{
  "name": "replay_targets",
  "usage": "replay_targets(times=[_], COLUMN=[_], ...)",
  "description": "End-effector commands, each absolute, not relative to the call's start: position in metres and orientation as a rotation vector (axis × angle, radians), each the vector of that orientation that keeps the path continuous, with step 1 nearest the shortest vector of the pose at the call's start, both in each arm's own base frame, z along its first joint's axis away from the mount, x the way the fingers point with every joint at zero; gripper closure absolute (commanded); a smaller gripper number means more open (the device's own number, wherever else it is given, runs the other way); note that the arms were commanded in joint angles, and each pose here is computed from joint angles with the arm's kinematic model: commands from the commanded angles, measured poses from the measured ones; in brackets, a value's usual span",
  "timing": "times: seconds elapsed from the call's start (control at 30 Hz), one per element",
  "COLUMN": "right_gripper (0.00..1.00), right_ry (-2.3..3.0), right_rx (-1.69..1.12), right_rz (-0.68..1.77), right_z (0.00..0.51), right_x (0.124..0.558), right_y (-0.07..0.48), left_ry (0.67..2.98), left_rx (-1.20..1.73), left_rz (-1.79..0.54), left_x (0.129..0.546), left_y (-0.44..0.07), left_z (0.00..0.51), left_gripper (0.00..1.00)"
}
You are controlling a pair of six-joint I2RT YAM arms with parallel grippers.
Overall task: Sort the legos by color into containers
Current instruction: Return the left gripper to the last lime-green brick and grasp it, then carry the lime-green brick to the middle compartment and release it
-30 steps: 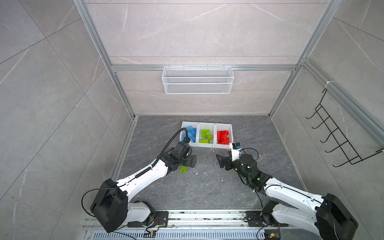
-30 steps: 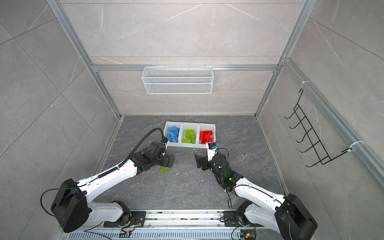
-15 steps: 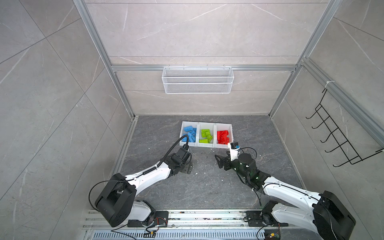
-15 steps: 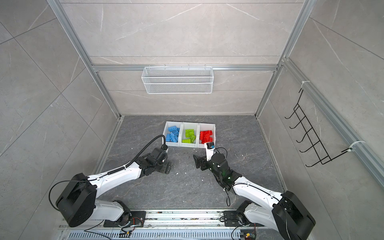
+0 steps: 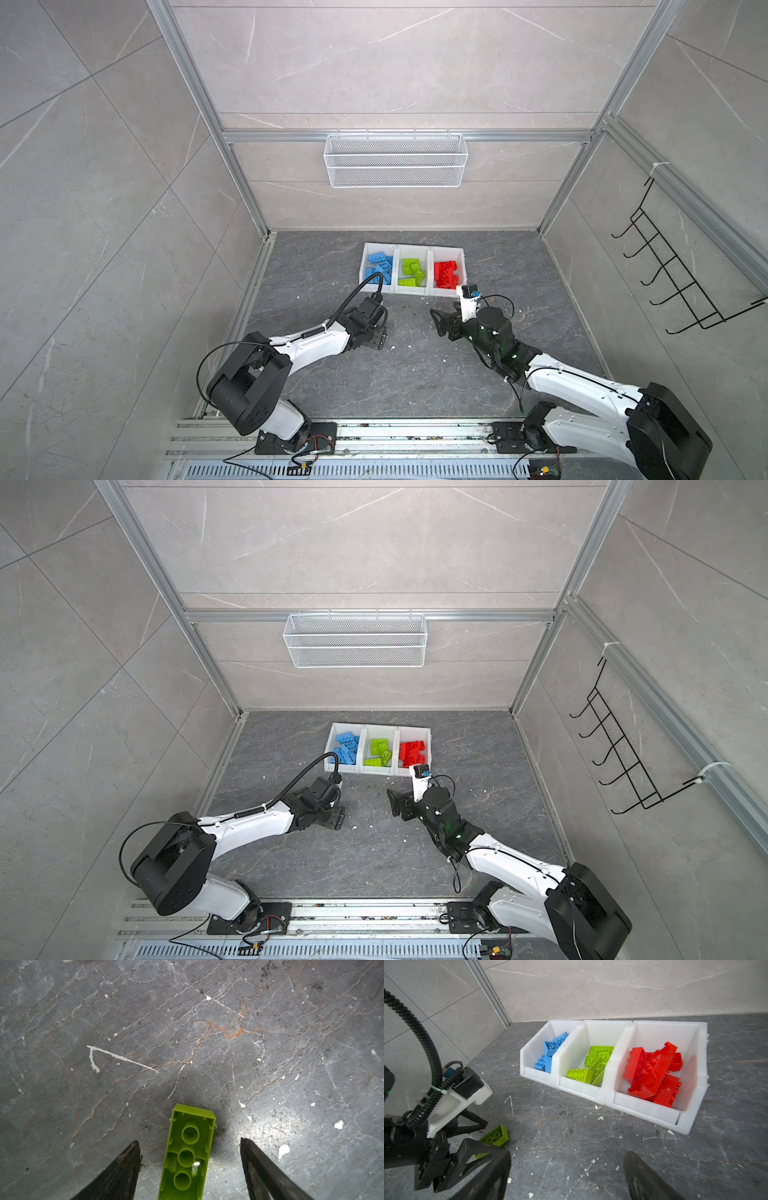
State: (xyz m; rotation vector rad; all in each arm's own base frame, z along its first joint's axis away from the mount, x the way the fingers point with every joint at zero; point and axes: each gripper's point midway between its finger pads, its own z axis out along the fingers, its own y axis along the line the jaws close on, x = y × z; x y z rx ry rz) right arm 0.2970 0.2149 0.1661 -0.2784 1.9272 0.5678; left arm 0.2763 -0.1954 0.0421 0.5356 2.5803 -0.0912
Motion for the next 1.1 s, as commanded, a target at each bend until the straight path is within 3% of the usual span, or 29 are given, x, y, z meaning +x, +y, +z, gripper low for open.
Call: replay_targets(times=[0.0,0.23,0.77,0.87,0.93,0.97,1.07], right_gripper=[0.13,0.13,0.13,0.13,0.13,0.13,0.13], right_ry=[1.884,1.882,1.888,1.887,1.884,1.884,1.878], right_rx=[-0.257,-0.257,-0.263,-0.263,-0.263,-0.260,-0.258], right_rz=[0.560,0.560,0.554,0.551,0.552,0.550,0.551], right_z=[0.182,0.184,0.183,0.183,0.185,0.185,0.187], right_x=[0.300,0.300,0.300,0.300,0.300,0.300,0.300], right_y=[0.213,0.213,0.213,0.213,0.213,0.212,0.212], left_ry=[2.555,2.559,2.594,2.595,2.595,2.593,2.590], left_rx=[0.510,0.498,0.520,0.518,0.518,0.516,0.516], left_rz=[-0.124,-0.134,-0.089,-0.086,-0.085,-0.081,-0.072], left_x=[0.283,0.283,0.284,0.285,0.285,0.286,0.289], left_y=[-0.203,-0.203,-0.203,-0.203,-0.203,-0.203,-0.203], left_z=[0.049,0.043,0.028,0.028,0.029,0.031,0.035], left_gripper=[0.26,0.37,0.41,0.48,0.68,0.72,0.73])
